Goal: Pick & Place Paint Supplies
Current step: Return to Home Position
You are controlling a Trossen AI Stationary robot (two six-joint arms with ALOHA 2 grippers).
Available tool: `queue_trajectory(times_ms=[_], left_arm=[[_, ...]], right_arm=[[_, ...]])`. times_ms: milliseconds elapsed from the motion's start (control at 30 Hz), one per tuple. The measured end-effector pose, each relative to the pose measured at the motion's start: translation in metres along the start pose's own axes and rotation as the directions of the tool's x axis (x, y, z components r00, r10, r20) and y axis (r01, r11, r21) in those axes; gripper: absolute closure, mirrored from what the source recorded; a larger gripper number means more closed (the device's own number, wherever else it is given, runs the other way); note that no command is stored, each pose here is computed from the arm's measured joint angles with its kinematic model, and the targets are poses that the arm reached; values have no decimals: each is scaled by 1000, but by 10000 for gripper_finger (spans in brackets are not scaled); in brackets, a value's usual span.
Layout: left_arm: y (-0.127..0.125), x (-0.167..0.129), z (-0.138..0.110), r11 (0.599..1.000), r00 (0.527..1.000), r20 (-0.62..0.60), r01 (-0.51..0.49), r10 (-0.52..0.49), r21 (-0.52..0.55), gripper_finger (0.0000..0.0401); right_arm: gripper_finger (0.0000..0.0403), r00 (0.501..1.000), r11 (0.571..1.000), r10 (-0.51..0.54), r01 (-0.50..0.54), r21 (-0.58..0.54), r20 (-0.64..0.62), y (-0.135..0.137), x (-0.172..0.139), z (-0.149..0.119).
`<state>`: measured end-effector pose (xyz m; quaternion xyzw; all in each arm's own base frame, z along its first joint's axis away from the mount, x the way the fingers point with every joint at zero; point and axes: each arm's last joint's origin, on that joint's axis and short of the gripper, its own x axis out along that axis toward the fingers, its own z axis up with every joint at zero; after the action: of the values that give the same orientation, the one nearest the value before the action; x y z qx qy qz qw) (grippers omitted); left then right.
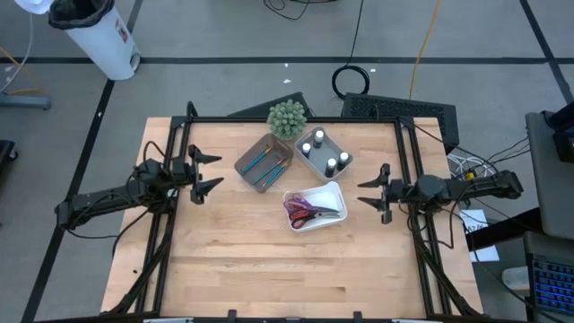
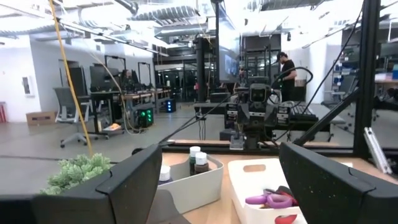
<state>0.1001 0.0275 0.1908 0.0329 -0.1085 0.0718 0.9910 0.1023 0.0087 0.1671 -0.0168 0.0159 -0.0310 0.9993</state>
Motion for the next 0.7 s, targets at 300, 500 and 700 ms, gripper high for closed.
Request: queue_trajectory(times_ms=[300, 500, 700], left_arm=[[0, 0, 0, 1000, 1000, 0, 0, 0, 29, 68], [0, 0, 0, 1000, 1000, 0, 0, 0, 31, 68], [0, 0, 0, 999, 1000, 0, 0, 0, 32, 68]], right_arm=[[228, 1000, 998, -3, 4, -62, 8, 0, 1, 1], [227, 1000, 998, -3, 3, -62, 6, 0, 1, 1], [226, 1000, 998, -3, 3, -62, 6, 0, 1, 1]])
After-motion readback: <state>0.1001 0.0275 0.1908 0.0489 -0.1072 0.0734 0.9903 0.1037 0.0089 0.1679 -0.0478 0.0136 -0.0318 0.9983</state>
